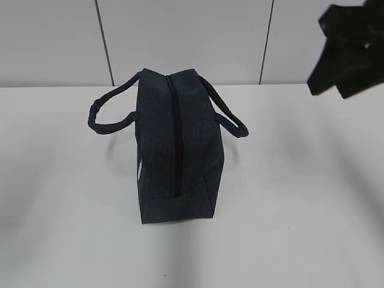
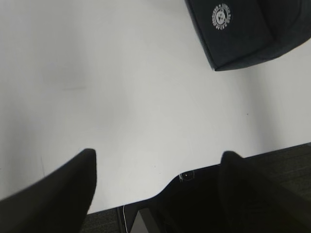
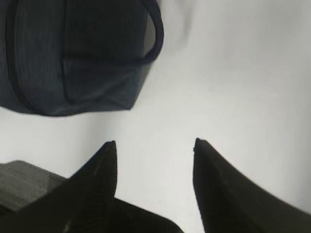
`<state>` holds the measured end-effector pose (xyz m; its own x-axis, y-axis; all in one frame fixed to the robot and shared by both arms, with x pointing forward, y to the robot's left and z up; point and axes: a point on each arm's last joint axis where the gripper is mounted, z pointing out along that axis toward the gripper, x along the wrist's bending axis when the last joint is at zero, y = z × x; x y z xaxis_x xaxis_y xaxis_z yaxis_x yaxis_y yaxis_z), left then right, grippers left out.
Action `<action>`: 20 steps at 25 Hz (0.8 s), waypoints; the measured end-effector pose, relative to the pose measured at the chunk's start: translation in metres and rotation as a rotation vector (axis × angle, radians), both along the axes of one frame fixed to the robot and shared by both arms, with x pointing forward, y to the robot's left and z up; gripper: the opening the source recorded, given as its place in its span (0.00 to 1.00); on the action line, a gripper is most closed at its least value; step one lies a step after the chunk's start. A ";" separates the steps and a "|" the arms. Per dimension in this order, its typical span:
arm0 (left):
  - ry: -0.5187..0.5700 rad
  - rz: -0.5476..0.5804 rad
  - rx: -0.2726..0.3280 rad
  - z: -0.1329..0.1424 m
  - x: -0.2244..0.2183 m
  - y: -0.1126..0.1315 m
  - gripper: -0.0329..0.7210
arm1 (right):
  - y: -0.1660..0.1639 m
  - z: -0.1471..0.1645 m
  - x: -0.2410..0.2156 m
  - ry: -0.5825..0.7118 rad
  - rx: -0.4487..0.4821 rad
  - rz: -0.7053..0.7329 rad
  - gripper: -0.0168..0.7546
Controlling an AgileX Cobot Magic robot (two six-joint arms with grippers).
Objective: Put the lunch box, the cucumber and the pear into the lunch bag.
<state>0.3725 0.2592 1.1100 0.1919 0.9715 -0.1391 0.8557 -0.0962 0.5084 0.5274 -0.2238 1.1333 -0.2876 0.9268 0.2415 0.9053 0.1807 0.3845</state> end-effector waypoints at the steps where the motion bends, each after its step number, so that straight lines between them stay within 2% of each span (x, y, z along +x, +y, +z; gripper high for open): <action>1: -0.014 0.000 0.001 -0.001 -0.010 0.003 0.73 | -0.003 -0.001 -0.014 0.005 -0.006 -0.001 0.51; 7: -0.079 0.006 0.043 -0.007 -0.059 0.020 0.73 | -0.020 -0.011 -0.102 -0.017 -0.010 -0.029 0.51; 13: -0.178 0.013 0.035 -0.003 -0.090 0.029 0.73 | -0.034 -0.008 -0.181 -0.195 0.025 -0.042 0.51; 20: -0.281 0.026 0.033 0.001 -0.111 0.037 0.73 | -0.053 -0.019 -0.261 -0.413 -0.001 -0.049 0.51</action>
<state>0.2616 0.2957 1.1105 0.1939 0.9796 -0.0527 0.6843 -0.0966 0.7228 0.2665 -0.2765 1.1139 -0.3158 0.9420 0.1137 0.6823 0.1421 0.7171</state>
